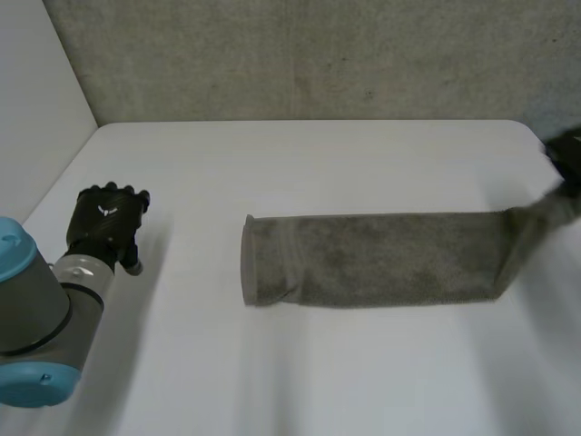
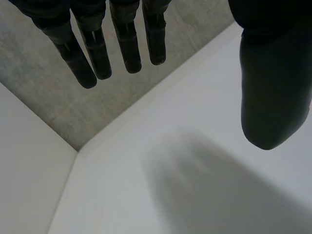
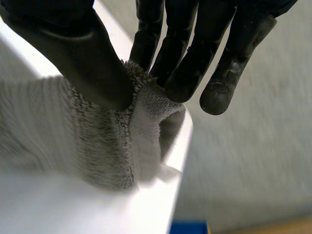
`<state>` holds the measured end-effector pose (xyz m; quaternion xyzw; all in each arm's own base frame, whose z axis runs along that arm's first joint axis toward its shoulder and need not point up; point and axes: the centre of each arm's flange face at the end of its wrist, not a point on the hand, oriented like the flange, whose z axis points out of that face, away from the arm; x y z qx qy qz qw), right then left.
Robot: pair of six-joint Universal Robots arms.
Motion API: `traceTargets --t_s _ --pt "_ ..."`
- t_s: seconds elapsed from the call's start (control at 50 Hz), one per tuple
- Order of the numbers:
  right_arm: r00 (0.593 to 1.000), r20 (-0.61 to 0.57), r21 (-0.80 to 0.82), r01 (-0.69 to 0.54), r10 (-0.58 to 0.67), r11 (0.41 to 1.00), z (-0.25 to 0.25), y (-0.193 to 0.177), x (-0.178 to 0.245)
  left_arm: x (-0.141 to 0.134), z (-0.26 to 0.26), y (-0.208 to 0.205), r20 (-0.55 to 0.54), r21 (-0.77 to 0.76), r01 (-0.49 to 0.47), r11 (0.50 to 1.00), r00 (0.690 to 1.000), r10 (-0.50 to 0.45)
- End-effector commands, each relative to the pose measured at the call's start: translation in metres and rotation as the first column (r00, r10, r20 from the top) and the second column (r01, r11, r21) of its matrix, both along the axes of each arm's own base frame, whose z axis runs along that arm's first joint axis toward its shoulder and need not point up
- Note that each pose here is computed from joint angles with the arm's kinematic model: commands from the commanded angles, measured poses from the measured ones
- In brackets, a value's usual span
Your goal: Fold the towel.
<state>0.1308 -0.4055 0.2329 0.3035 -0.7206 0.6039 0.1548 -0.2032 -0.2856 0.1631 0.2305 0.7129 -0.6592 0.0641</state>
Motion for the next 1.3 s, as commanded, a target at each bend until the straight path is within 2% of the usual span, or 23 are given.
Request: traceTargets --t_s 0.02,0.04,0.08,0.1,0.12,0.14,0.18,0.24,0.28,0.32,0.36,0.44,0.52,0.58,0.68,0.8,1.04,1.1,1.14,1.2,1.24,1.26,1.3 --pt "0.919 0.087 -0.085 -0.377 0.384 0.922 0.034 0.078 0.153 -0.006 0.013 -0.002 -0.012 -0.045 0.012 0.999 1.0 -0.013" --pt "0.919 0.087 -0.085 -0.378 0.385 0.922 0.034 0.078 0.153 -0.006 0.013 -0.002 -0.012 -0.045 0.012 0.999 1.0 -0.013" --pt "0.835 0.09 -0.056 -0.539 0.542 0.84 0.02 0.128 0.209 -0.01 0.016 -0.001 -0.017 -0.053 0.025 0.998 1.0 -0.026" --pt "0.835 0.09 -0.056 -0.54 0.543 0.84 0.019 0.128 0.21 -0.01 0.016 -0.001 -0.017 -0.053 0.025 0.998 1.0 -0.026" --pt "0.796 0.091 -0.035 -0.598 0.598 0.801 0.007 0.149 0.231 -0.015 0.017 0.001 -0.019 -0.059 0.04 0.997 0.999 -0.042" --pt "0.796 0.091 -0.035 -0.598 0.599 0.8 0.007 0.149 0.231 -0.015 0.017 0.001 -0.019 -0.059 0.041 0.997 0.999 -0.042" --pt "0.732 0.088 -0.002 -0.678 0.675 0.735 -0.017 0.182 0.262 -0.023 0.018 0.004 -0.017 -0.065 0.064 0.996 0.998 -0.065" --pt "0.701 0.088 0.053 -0.713 0.708 0.699 -0.043 0.198 0.276 -0.029 0.018 0.006 -0.016 -0.067 0.082 0.994 0.996 -0.083" --pt "0.701 0.086 0.09 -0.713 0.708 0.695 -0.058 0.2 0.278 -0.032 0.018 0.008 -0.015 -0.068 0.093 0.993 0.995 -0.094" --pt "0.71 0.084 0.109 -0.704 0.7 0.701 -0.065 0.2 0.277 -0.036 0.016 0.009 -0.014 -0.065 0.105 0.992 0.994 -0.106" --pt "0.756 0.078 0.118 -0.654 0.649 0.747 -0.066 0.192 0.27 -0.044 0.012 0.013 -0.01 -0.058 0.13 0.99 0.991 -0.131" --pt "0.802 0.091 0.078 -0.597 0.591 0.798 -0.044 0.18 0.256 -0.049 0.013 0.016 -0.011 -0.061 0.145 0.988 0.989 -0.146" --pt "0.883 0.157 0.071 -0.456 0.442 0.887 -0.02 0.14 0.197 -0.051 0.014 0.016 -0.016 -0.066 0.152 0.986 0.988 -0.154" --pt "0.905 0.178 0.15 -0.413 0.387 0.898 -0.036 0.131 0.167 -0.052 0.014 0.016 -0.018 -0.064 0.153 0.986 0.988 -0.155" --pt "0.918 0.193 0.268 -0.39 0.347 0.881 -0.07 0.136 0.138 -0.051 0.011 0.017 -0.017 -0.054 0.153 0.987 0.988 -0.155" --pt "0.944 0.126 0.276 -0.329 0.305 0.903 -0.099 0.13 0.109 -0.052 0.009 0.02 -0.016 -0.047 0.157 0.987 0.987 -0.157" --pt "0.948 0.043 0.12 -0.318 0.315 0.94 -0.07 0.108 0.117 -0.054 0.012 0.023 -0.016 -0.053 0.166 0.985 0.986 -0.167" --pt "0.924 0.036 0.023 -0.383 0.382 0.924 -0.042 0.113 0.145 -0.055 0.016 0.024 -0.019 -0.065 0.172 0.983 0.985 -0.173" --pt "0.863 0.034 -0.065 -0.501 0.504 0.863 -0.017 0.136 0.189 -0.056 0.017 0.024 -0.02 -0.071 0.173 0.982 0.984 -0.175" --pt "0.826 0.029 -0.094 -0.558 0.563 0.824 -0.008 0.15 0.211 -0.058 0.022 0.023 -0.023 -0.088 0.174 0.981 0.984 -0.177" --pt "0.747 -0.006 -0.089 -0.663 0.665 0.743 -0.017 0.177 0.25 -0.058 0.032 0.021 -0.03 -0.117 0.171 0.978 0.984 -0.176" --pt "0.746 -0.006 -0.089 -0.663 0.666 0.743 -0.017 0.178 0.25 -0.058 0.032 0.021 -0.03 -0.117 0.171 0.978 0.984 -0.176" --pt "0.645 -0.072 -0.038 -0.764 0.761 0.644 -0.038 0.214 0.284 -0.059 0.041 0.018 -0.042 -0.144 0.165 0.976 0.984 -0.172"
